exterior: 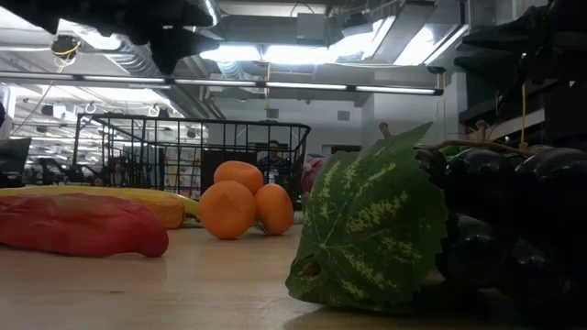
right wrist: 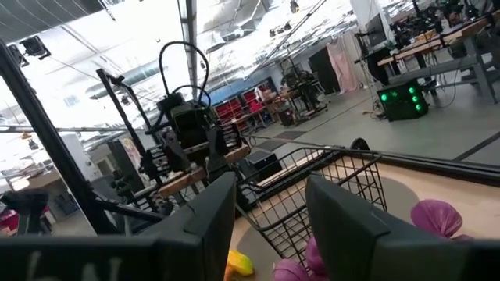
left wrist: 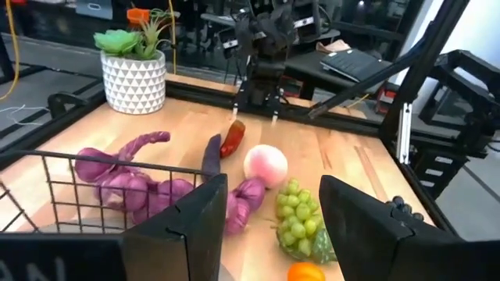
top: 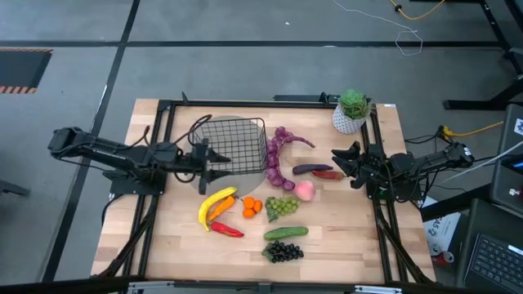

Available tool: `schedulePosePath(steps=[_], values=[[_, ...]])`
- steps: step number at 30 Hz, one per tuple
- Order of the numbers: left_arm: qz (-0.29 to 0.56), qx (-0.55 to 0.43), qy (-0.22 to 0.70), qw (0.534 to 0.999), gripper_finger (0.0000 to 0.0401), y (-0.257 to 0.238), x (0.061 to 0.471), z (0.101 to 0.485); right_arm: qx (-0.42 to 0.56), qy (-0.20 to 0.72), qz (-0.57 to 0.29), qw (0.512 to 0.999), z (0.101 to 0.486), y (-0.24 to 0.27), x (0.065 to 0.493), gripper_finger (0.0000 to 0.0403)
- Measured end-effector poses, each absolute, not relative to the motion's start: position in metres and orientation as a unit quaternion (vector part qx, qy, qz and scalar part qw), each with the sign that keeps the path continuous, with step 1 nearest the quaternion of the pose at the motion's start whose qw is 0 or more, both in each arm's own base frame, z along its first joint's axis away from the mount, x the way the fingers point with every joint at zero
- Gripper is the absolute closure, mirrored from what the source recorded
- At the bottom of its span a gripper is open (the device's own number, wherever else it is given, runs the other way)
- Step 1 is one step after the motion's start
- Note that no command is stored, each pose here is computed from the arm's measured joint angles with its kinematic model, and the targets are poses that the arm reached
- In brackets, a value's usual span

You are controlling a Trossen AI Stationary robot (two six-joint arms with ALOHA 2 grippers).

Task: Build produce basket
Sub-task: Put the right red chili pepper into the wire basket

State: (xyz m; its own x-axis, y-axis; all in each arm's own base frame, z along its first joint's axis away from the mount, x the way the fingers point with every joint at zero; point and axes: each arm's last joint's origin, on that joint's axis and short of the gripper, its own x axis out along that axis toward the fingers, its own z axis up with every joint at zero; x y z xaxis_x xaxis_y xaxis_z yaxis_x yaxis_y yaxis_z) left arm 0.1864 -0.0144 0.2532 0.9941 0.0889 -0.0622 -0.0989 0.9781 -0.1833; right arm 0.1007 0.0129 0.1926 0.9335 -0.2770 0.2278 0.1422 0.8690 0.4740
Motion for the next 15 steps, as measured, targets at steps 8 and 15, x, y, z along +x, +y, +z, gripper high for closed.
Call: schedulePosePath(steps=[8, 15], values=[[0.045, -0.071, 0.032, 0.996, 0.0202, -0.015, 0.189, 0.253, 0.250, -0.215, -0.131, 0.935, 0.208, 0.010, 0.095, 0.0244], [0.061, -0.067, 0.032, 0.995, 0.0202, -0.014, 0.189, 0.253, 0.186, -0.201, -0.160, 0.948, 0.234, 0.010, 0.098, 0.0244]])
